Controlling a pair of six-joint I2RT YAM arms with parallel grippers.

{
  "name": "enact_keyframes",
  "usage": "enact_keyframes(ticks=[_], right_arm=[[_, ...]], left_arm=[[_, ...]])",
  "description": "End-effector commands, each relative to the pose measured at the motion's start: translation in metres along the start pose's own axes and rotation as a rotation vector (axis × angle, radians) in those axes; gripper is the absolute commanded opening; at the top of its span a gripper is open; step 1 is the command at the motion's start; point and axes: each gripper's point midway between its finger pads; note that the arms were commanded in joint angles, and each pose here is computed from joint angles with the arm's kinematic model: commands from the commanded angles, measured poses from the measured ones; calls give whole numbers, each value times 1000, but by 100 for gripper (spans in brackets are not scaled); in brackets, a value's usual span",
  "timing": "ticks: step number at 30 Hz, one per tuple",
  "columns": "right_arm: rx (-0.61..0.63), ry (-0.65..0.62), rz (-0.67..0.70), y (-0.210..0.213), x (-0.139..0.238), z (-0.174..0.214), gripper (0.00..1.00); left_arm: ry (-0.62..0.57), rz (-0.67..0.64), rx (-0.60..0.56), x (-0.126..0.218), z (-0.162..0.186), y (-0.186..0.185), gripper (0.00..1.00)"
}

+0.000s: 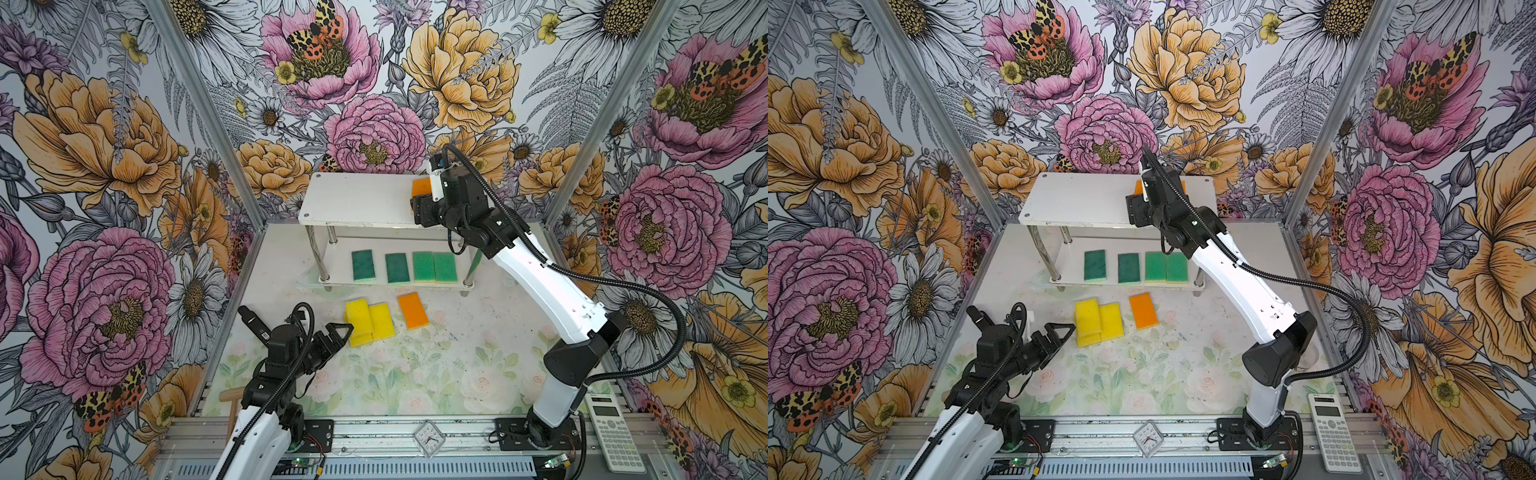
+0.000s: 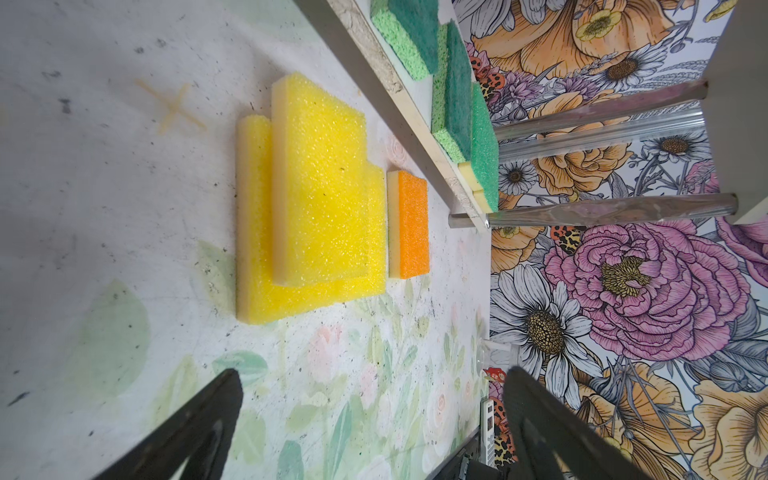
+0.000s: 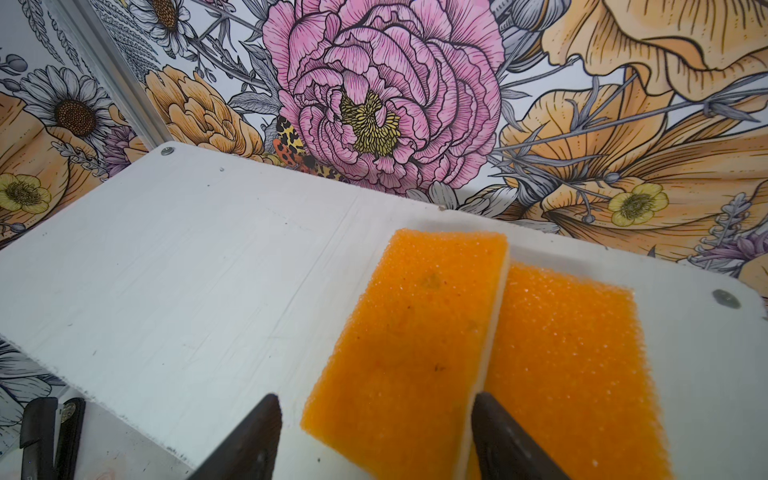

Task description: Place and organize the cleaning sponges onto the shelf

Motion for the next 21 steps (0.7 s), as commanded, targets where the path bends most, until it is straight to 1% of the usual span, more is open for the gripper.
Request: enact_keyframes(ticks=[1,7,10,15,18,21], right_arm=[[-11,-78,-23,0,20,-27,75],[-48,-85,-34,-1,23,-31,78],[-110,-104,-45,-7,28,-41,80],[-227,-123,-82,-20,36,-56,81],[-266,-106,-97,-25,31,-55,82],[-263,-74,-96,-23,24,-46,85]], left_arm=[[-11,0,10,1,-2,2,99],[-8,-1,10,0,-1,2,99],[-5,0,11,0,0,3,99],[-5,-1,11,0,0,4,99],[-5,-1,11,0,0,4,99],[-4,0,11,0,1,4,99]])
Point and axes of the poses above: each gripper's point midway between its finger pads, its own x axis back along the fingers, its own y axis along the line the jaws close on, z = x × y, and after that the axes turned 4 degrees about -x, right-handed
